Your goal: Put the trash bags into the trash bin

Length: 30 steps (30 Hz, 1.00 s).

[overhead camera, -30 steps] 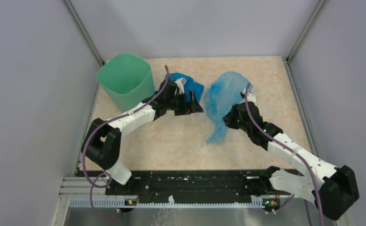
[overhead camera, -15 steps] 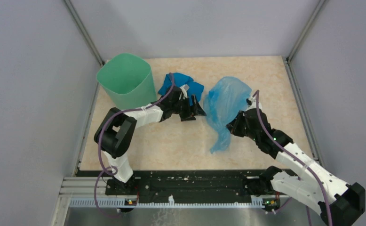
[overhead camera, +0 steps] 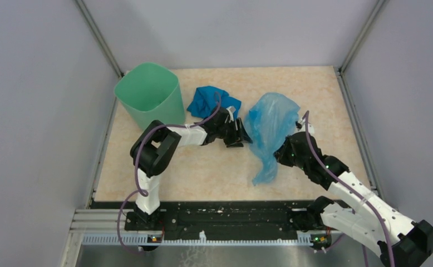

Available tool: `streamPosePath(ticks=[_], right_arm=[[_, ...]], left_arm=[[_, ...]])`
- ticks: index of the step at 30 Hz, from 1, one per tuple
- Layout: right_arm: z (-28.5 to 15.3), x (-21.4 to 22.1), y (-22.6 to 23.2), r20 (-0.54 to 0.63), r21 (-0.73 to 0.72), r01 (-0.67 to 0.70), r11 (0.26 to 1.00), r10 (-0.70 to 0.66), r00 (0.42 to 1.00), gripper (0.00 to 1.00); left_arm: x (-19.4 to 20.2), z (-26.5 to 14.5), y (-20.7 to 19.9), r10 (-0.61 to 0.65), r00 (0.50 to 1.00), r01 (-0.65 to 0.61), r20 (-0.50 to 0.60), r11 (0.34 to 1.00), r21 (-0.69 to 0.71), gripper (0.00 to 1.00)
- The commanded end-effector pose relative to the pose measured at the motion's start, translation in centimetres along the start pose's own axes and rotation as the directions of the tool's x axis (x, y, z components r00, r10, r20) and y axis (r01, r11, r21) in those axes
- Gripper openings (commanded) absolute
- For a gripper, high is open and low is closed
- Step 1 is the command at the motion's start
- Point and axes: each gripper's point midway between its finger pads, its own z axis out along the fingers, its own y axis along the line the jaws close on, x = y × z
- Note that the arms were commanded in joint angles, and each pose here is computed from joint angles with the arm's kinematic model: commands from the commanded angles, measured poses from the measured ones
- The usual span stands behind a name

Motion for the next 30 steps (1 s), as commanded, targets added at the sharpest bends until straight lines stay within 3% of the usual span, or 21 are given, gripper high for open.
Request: streamPosePath(ticks=[1, 5, 9, 20, 30], right_arm=[[-0.6, -1.4, 0.5, 0.04, 0.011, 0.029, 1.0, -0.029, 0.999, 0.0], [-0.7, -1.8, 0.4, 0.047, 0.024, 0.036, 0.999, -0.037, 0.998, 0.0], [-1.2, -2.4, 0.3, 0.06, 0.04, 0.046, 0.998, -0.048, 0.997, 0.0], [-2.5, -3.1, -0.4, 0.073, 0.081, 0.058, 0.995, -0.064, 0.995, 0.0], [-7.9, -8.2, 3.1, 0.172, -0.012, 0.083, 0.996, -0.08, 0.982, 0.0]], left_arm=[[-1.9, 1.2, -2.8, 0.05, 0.997, -0.054, 0.064, 0.996, 0.068, 0.59], [-3.5, 1.0, -3.7, 0.114, 0.989, -0.119, 0.097, 0.992, 0.046, 0.31], [-7.6, -2.0, -4.5, 0.205, 0.961, -0.201, 0.184, 0.979, -0.042, 0.02], [-13.5, -9.5, -3.5, 0.249, 0.928, -0.229, 0.277, 0.968, -0.104, 0.0], [-12.2, -10.1, -6.6, 0.319, 0.927, -0.324, 0.199, 0.946, -0.006, 0.0]])
